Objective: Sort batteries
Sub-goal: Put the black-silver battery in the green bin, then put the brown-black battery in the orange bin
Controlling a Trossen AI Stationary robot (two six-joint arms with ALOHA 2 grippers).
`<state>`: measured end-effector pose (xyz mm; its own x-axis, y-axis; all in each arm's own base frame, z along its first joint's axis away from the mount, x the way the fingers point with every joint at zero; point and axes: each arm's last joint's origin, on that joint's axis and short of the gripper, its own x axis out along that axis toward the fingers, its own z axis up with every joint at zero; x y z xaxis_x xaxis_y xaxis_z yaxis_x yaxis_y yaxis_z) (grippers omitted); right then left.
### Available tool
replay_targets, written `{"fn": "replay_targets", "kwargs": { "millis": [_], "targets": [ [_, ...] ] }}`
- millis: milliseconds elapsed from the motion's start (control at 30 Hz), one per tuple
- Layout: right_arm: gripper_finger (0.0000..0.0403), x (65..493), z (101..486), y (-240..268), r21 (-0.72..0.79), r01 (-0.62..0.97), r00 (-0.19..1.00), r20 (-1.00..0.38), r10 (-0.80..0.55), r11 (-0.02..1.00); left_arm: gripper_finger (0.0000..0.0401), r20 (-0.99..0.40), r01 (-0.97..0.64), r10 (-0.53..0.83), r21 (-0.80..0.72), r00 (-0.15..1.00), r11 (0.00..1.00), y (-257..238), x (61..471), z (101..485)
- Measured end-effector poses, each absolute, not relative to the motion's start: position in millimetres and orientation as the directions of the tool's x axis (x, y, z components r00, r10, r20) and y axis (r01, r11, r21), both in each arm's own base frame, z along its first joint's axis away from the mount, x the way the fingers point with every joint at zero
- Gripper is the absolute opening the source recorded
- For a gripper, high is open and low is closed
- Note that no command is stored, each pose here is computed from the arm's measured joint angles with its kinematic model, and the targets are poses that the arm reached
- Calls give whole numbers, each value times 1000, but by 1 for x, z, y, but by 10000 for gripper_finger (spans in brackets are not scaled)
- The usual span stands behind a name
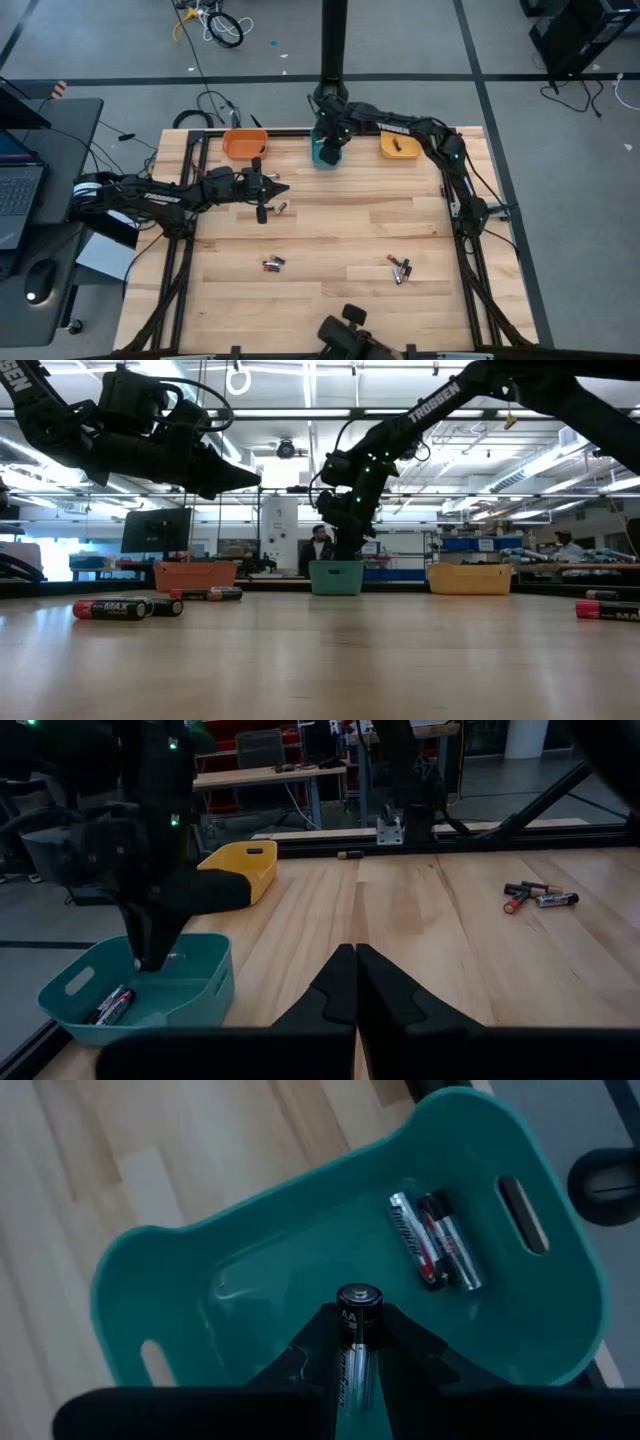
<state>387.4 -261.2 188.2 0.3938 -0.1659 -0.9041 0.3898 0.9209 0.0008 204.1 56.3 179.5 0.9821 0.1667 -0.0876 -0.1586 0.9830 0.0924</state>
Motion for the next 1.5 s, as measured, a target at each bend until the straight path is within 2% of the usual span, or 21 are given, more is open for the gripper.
{"fn": "replay_targets", "kwargs": {
  "millis": [733,1033,1167,1500],
  "targets": [
    [65,386,191,-271,31,387,455,-876,-162,922,6,-88,-155,163,90,983,984,56,204,180],
    [69,389,170,-277,38,395,444,-883,-155,918,6,-92,-150,158,88,983,985,56,204,179],
    [83,390,171,-278,43,410,454,-876,-163,911,6,-95,-144,153,89,984,986,55,204,179],
    [156,393,175,-274,31,407,455,-874,-172,913,6,-95,-144,152,89,984,986,55,204,179]
  ]
}}
